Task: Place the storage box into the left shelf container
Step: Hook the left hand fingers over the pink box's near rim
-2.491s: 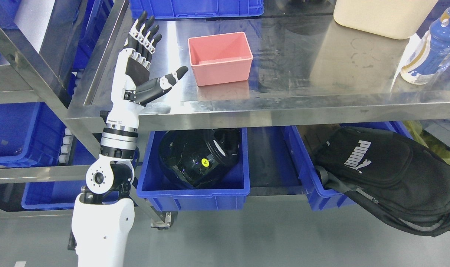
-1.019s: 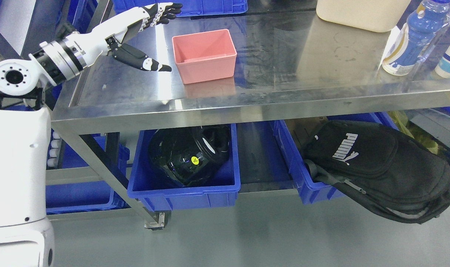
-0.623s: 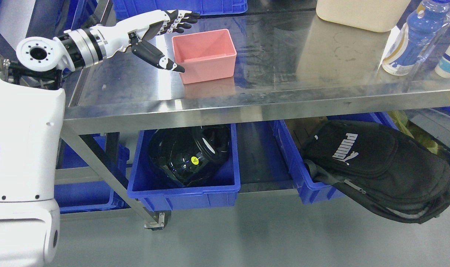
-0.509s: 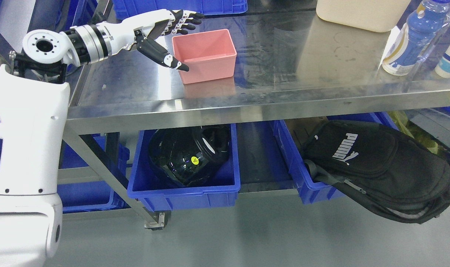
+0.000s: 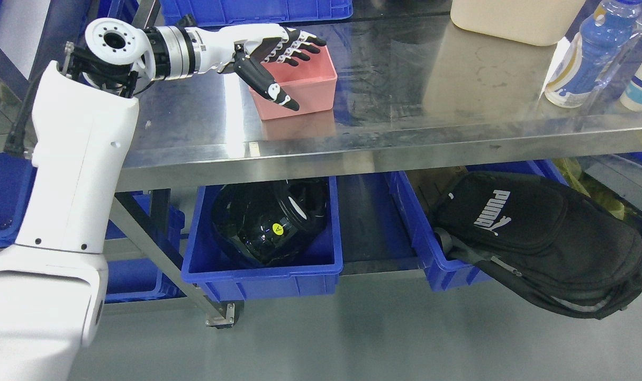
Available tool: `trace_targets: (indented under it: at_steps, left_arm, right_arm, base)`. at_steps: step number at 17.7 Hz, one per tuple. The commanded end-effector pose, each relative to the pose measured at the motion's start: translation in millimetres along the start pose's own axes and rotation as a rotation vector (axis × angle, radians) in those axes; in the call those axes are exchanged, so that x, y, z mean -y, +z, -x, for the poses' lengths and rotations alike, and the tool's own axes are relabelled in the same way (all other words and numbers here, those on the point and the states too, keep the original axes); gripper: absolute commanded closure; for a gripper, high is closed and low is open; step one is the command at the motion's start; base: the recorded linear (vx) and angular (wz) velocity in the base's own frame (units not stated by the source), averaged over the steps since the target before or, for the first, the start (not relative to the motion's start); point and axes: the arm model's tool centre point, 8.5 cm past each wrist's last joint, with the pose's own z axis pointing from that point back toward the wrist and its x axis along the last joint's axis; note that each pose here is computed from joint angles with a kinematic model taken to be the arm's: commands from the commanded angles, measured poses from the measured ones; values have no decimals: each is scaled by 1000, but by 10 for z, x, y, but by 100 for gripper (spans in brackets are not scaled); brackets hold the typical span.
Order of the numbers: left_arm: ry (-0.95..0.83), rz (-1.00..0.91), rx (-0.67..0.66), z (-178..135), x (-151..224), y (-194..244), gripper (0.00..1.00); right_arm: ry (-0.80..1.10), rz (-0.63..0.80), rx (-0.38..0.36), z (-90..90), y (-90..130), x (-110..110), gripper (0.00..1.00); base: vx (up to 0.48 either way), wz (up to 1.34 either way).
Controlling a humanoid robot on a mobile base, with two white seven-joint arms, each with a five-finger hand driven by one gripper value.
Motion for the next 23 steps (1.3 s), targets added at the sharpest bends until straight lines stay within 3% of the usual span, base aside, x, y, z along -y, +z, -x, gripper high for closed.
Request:
trace_targets:
  at_steps: [1,12,23]
  left_arm:
    - [26,97,-113,189,195,-322,7]
    - [36,140,-182,306,325,-496,12]
    - [18,161,-149,278,409,-594,34]
  right_arm:
    - [-1,19,11,-17,-2,116,0]
    - [-1,19,11,-17,-2,116,0]
    - [-1,19,11,-17,-2,116,0]
  base:
    - [0,0]
    - [0,0]
    - [0,22]
